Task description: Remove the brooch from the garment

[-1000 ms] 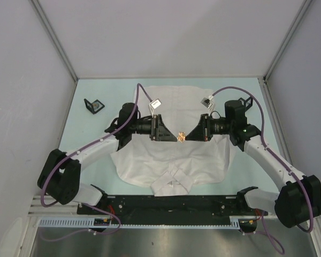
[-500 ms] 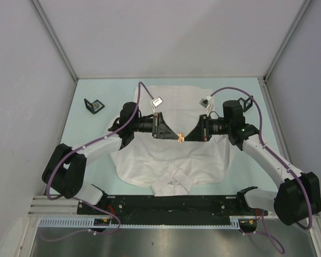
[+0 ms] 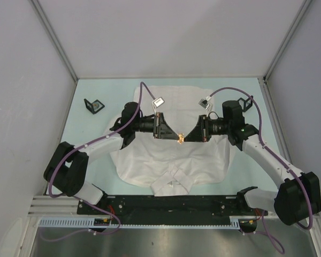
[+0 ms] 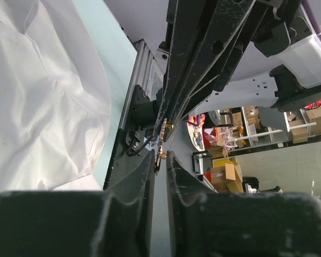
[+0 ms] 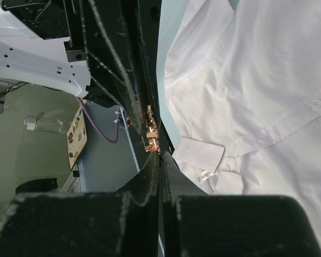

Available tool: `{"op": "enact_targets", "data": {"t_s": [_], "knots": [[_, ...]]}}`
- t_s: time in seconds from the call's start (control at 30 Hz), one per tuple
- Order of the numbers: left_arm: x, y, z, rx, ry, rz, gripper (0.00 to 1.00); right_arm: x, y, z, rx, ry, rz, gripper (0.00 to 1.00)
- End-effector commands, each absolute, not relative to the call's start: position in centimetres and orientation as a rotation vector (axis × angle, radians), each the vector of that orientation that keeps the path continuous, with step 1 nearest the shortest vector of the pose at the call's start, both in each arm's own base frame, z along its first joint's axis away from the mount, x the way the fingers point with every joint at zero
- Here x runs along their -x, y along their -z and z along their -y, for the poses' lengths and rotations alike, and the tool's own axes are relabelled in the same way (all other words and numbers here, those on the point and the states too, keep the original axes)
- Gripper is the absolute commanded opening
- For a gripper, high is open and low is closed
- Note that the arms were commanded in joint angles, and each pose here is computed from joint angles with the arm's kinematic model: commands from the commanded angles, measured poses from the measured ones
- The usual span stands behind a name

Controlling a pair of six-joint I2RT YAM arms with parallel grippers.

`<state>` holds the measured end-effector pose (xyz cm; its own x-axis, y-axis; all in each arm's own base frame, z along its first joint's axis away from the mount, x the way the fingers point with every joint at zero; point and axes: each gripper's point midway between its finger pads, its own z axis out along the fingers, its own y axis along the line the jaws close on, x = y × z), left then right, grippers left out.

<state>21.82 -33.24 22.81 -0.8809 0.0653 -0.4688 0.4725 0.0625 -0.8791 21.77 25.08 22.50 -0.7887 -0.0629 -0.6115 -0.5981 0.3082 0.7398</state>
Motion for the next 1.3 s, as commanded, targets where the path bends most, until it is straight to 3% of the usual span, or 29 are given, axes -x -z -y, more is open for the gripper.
{"op": "enact_targets", "data": {"t_s": [0.0,0.1,0.4,0.6,0.73,0.87,1.0,1.1,1.27], "knots": [[-21.7,-25.0,33.9,-0.636,1.879,-1.948,0.05,-21.6,-23.2,-25.6,0.601,-1.503,-2.077,0.0],[-22.0,-25.2,33.9,-0.615,1.858,-1.948,0.0,-21.8,-23.1,-25.6,0.569,-1.488,-2.094,0.0],[-22.9,-25.6,33.8,-0.521,1.835,-1.961,0.0,-22.8,-23.3,-24.2,0.366,-1.411,-2.109,0.37],[-23.0,-25.9,34.0,-0.497,1.876,-1.943,0.0,-22.7,-24.1,-24.4,0.338,-1.444,-2.01,0.55],[-23.0,-25.7,34.0,-0.496,1.888,-1.931,0.0,-23.2,-25.0,-24.9,0.318,-1.427,-1.958,0.6],[-23.0,-25.7,34.0,-0.5,1.901,-1.932,0.0,-24.3,-25.7,-25.0,0.272,-1.408,-1.915,0.57],[-23.2,-25.5,34.0,-0.5,1.909,-1.925,0.0,-24.6,-26.3,-25.1,0.262,-1.416,-1.887,0.45],[-23.6,-25.5,33.5,-0.473,1.912,-1.921,0.0,-24.5,-26.1,-25.2,0.277,-1.421,-1.891,0.41],[-24.1,-25.2,33.1,-0.442,1.911,-1.923,0.0,-24.1,-26.8,-25.3,0.291,-1.455,-1.864,0.4]]}}
